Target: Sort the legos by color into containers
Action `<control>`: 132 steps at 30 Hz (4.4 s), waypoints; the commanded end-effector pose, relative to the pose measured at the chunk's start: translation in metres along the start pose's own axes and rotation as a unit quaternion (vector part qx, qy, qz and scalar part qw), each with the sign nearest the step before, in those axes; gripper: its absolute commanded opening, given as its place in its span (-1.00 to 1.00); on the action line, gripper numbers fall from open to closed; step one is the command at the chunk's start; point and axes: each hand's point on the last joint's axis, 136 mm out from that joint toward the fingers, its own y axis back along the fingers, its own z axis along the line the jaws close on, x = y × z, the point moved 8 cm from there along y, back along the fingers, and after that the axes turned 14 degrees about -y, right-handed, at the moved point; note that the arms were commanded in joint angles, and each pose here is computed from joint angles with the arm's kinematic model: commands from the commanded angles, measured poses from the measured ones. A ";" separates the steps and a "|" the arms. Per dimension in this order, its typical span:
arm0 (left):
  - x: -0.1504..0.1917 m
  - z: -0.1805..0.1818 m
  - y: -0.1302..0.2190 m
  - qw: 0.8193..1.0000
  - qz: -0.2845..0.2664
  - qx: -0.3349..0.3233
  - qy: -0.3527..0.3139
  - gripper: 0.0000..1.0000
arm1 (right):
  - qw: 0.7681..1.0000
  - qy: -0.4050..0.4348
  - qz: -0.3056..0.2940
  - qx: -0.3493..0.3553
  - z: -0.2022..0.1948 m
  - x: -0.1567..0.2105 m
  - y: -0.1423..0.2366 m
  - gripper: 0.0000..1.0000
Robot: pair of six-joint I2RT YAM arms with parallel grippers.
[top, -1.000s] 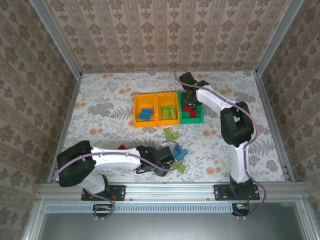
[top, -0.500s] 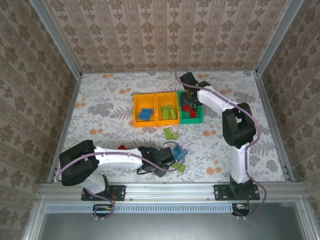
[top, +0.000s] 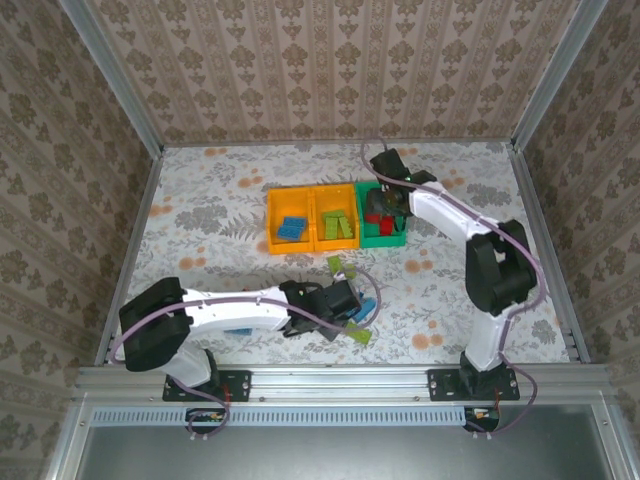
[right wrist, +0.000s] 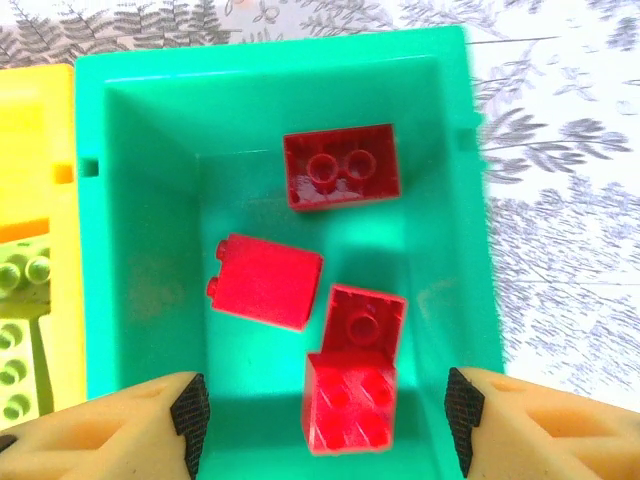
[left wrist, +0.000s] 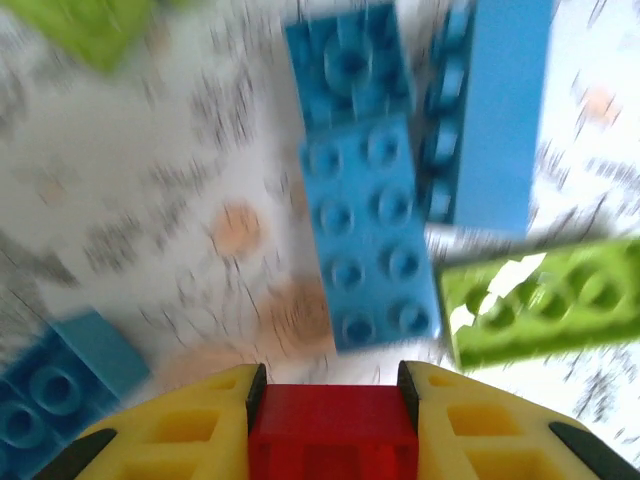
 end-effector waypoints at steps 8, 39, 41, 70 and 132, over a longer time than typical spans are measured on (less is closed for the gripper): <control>-0.138 0.090 0.031 0.985 -0.171 -0.018 -0.032 -0.30 | 0.997 -0.047 -0.062 0.012 -0.058 0.034 0.048 0.37; -0.239 0.160 -0.069 0.969 -0.230 0.065 0.065 0.52 | 0.957 -0.195 0.185 -0.108 -0.059 0.179 0.059 0.40; -0.234 0.160 -0.061 0.967 -0.239 0.055 0.070 0.79 | 0.954 -0.194 0.196 -0.113 -0.052 0.182 0.061 0.37; -0.148 0.161 0.008 0.964 -0.253 -0.033 0.079 1.00 | 0.949 -0.149 0.277 -0.039 -0.014 0.218 0.023 -0.09; 0.130 0.137 0.050 0.938 0.031 -0.141 0.314 1.00 | 0.942 -0.042 0.130 -0.308 0.188 0.032 -0.022 0.23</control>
